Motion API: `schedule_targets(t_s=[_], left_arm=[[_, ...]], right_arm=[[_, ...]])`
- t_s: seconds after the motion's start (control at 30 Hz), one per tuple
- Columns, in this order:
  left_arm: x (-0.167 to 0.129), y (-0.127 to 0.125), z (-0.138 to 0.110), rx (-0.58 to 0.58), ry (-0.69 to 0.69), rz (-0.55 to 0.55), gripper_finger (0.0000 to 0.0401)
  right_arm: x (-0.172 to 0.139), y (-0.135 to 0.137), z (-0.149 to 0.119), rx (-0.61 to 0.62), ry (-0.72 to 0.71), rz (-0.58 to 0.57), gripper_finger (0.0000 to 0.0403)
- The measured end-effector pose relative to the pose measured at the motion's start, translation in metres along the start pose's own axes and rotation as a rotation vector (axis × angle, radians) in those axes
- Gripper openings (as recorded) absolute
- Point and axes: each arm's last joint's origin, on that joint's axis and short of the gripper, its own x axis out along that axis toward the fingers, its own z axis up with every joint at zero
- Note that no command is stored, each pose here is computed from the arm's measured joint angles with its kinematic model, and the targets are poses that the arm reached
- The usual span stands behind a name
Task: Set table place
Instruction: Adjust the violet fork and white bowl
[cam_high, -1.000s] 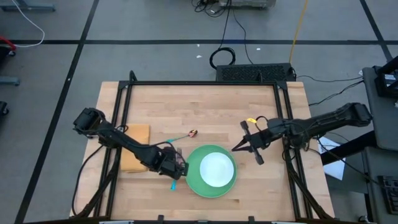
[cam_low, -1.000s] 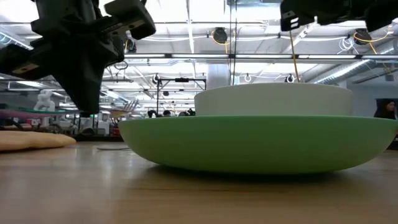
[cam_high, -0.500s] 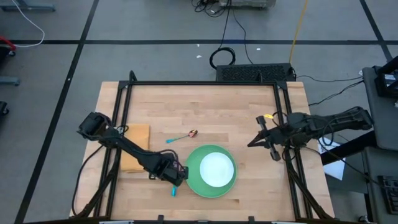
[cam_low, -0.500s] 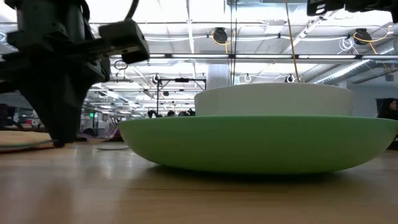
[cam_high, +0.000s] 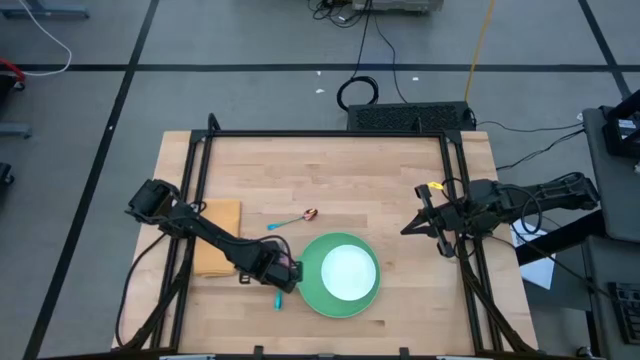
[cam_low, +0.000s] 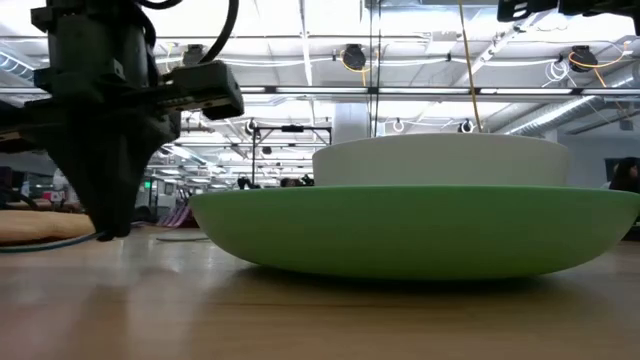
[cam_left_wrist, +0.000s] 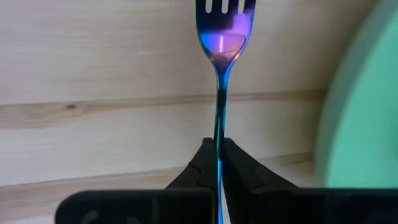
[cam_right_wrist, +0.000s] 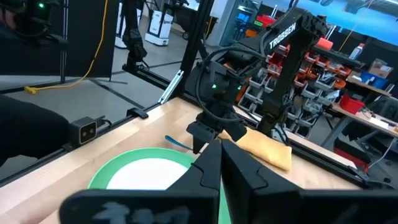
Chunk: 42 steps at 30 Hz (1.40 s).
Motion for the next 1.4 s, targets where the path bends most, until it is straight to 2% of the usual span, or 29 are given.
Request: schedule_targets(t_s=[0.27, 1.4], left_arm=[[-0.0003, 0.0067, 0.0012, -0.001, 0.029, 0.090, 0.0003], [-0.0008, 0.0091, 0.0046, 0.004, 0.022, 0.126, 0.0003]], right_arm=[[0.0001, 0.0003, -0.0009, 0.005, 0.010, 0.003, 0.0000], [0.0000, 0.0003, -0.0009, 0.006, 0.009, 0.003, 0.0000]])
